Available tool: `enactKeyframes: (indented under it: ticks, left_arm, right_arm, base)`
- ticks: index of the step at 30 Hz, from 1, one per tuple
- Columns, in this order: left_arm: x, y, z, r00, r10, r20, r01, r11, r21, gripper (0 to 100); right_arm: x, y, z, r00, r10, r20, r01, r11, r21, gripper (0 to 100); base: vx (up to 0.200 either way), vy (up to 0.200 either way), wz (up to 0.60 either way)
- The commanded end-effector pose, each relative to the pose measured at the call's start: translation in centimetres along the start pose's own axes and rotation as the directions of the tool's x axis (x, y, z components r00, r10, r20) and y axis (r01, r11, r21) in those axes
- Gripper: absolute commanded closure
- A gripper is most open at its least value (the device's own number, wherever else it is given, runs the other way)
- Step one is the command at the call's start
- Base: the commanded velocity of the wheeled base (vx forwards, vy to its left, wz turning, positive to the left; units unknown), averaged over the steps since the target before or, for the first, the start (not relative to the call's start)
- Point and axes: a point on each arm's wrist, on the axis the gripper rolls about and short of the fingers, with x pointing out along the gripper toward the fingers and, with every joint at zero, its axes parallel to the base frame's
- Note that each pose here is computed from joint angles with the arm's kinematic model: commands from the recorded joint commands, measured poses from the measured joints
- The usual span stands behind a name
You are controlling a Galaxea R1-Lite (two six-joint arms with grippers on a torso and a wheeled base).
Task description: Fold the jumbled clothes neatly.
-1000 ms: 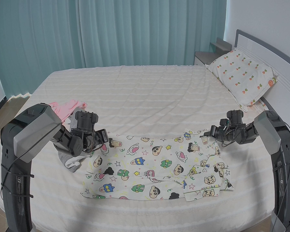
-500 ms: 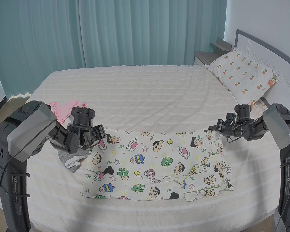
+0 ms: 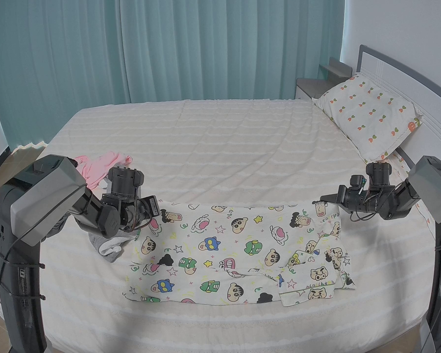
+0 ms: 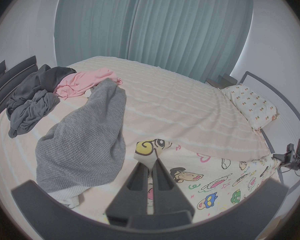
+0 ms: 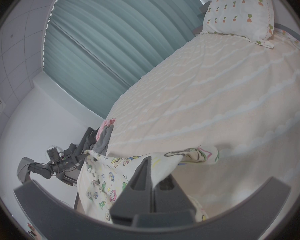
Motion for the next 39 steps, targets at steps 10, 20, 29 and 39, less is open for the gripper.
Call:
enactKeyframes:
  ticks: [10, 20, 29, 39]
  left_arm:
    - [-2.1, 0.8, -1.8, 0.997, 0.018, -0.073, -0.015, 0.999, 0.041, 100]
    - [-2.9, 0.8, -5.3, 0.993, 0.004, -0.117, 0.005, 0.997, 0.073, 100]
    - [-3.1, 2.0, -8.2, 0.977, 0.012, -0.215, 0.007, 0.996, 0.091, 100]
    - [-2.5, 2.7, -10.1, 0.968, 0.028, -0.248, -0.003, 0.995, 0.101, 100]
  right_arm:
    - [-2.9, 0.5, -2.3, 0.997, 0.023, -0.076, -0.026, 0.999, -0.032, 100]
    - [-3.9, -0.5, -6.1, 0.985, -0.009, -0.174, -0.004, 0.997, -0.075, 100]
    - [-3.9, -1.2, -8.5, 0.972, -0.026, -0.236, 0.008, 0.997, -0.077, 100]
    - [-4.1, -1.9, -10.5, 0.956, -0.043, -0.289, 0.029, 0.998, -0.053, 100]
  base:
    - [0.0, 0.0, 0.0]
    - [0.0, 0.0, 0.0]
    - [0.0, 0.0, 0.0]
    - [0.0, 0.0, 0.0]
